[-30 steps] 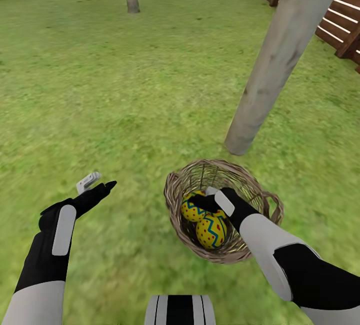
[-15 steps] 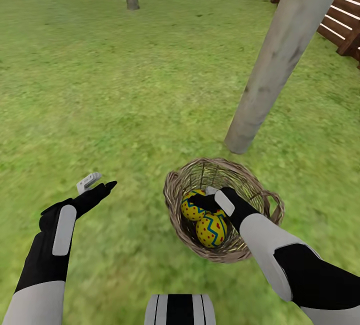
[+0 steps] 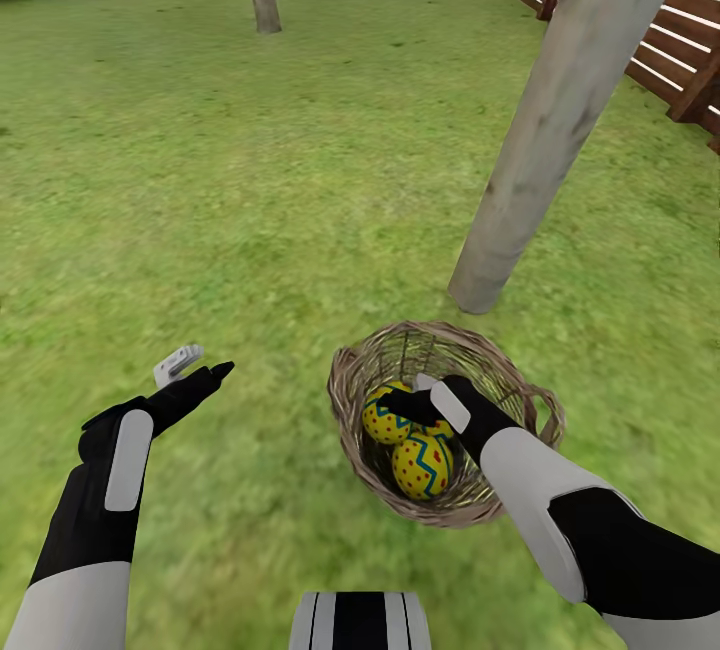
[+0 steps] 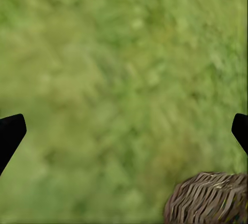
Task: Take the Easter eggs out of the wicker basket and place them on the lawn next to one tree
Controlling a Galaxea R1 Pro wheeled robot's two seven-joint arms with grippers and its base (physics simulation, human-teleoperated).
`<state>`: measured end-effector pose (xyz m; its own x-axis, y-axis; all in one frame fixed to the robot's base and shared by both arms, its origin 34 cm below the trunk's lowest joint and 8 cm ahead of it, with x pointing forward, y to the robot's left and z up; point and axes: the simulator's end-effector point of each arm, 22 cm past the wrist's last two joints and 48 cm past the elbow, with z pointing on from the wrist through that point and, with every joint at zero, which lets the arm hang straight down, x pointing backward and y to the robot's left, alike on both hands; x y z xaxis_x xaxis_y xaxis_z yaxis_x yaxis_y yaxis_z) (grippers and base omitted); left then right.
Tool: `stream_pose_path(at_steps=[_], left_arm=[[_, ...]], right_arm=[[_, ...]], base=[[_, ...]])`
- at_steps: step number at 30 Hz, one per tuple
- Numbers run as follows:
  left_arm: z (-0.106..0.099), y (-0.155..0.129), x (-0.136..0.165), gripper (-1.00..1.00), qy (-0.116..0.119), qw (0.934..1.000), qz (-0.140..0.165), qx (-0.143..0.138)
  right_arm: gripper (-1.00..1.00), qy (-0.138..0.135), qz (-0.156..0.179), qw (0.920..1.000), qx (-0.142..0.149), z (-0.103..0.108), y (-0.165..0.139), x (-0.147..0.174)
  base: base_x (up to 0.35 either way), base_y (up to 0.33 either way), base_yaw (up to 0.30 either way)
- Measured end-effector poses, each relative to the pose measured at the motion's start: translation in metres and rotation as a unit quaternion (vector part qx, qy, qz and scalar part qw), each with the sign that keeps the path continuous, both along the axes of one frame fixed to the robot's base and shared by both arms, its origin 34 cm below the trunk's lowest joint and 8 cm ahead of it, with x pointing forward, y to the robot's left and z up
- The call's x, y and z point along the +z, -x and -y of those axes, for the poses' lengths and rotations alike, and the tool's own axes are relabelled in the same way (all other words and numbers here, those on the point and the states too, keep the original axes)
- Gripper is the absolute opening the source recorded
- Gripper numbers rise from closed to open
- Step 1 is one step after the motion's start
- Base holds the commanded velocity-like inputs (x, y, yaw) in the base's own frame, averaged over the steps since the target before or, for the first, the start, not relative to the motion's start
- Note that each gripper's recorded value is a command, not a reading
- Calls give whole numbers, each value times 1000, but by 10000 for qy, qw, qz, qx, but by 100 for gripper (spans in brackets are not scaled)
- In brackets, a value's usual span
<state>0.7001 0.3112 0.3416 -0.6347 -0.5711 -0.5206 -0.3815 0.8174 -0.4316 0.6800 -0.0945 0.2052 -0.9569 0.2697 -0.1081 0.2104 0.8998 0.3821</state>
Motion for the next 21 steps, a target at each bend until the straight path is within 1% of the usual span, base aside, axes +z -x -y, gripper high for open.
stream_pose_path(at_steps=[3,17,21], left_arm=[[0,0,0,100,0,10000,1,0],[0,-8,37,100,-3,9996,279,-1],[3,-10,47,100,-1,9994,354,-20]], right_arm=[[-100,-1,-3,10000,1,0,0,0],[-100,26,208,9998,11,4,-12,34],[-100,32,270,9996,3,6,-16,44]], base=[[0,0,0],[0,0,0],[0,0,0]])
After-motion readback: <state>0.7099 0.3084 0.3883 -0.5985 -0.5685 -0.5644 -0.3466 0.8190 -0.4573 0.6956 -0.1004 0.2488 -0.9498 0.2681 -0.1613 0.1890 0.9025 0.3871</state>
